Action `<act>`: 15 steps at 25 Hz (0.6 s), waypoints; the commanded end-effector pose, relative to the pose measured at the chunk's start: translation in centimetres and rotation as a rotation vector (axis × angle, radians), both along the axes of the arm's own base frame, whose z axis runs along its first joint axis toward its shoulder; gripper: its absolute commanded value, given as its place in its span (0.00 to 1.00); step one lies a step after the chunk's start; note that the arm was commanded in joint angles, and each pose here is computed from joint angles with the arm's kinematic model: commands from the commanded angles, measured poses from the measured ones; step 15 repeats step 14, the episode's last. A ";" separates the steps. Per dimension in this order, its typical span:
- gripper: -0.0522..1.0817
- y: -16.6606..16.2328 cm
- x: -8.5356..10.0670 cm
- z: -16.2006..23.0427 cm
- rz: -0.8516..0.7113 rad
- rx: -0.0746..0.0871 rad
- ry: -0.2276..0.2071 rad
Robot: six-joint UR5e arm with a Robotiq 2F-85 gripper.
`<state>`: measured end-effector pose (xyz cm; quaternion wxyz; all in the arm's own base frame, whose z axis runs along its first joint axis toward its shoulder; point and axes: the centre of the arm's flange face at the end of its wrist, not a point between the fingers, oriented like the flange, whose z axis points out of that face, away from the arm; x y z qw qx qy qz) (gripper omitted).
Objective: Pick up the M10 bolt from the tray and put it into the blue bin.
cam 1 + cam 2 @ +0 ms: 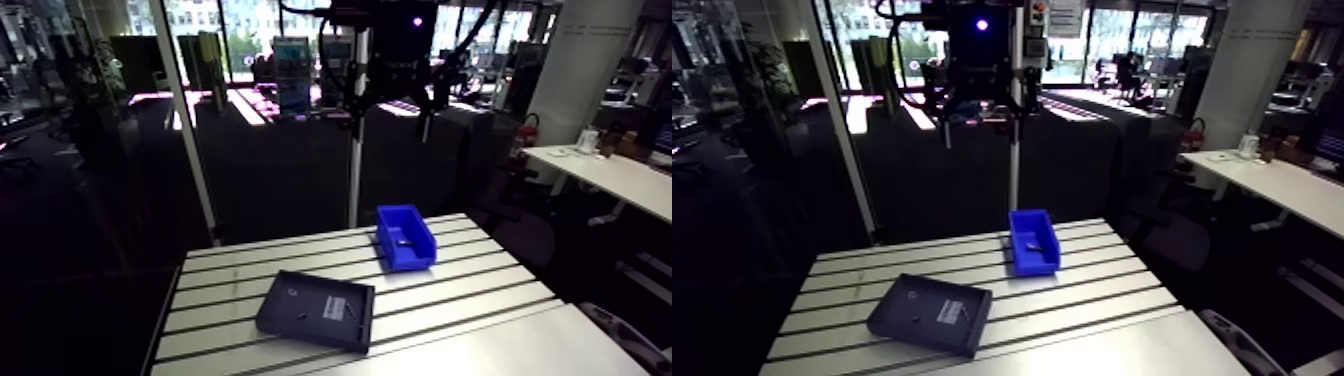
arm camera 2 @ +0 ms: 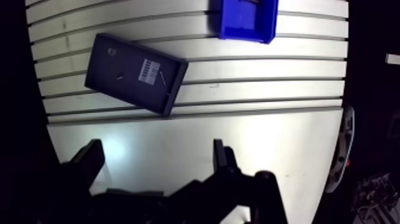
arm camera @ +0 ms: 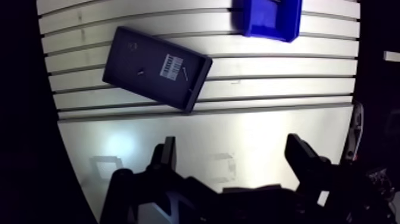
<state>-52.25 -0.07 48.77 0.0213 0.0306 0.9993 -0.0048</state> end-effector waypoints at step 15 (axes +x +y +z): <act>0.06 -0.8 0.3 0.3 -0.044 0.011 0.008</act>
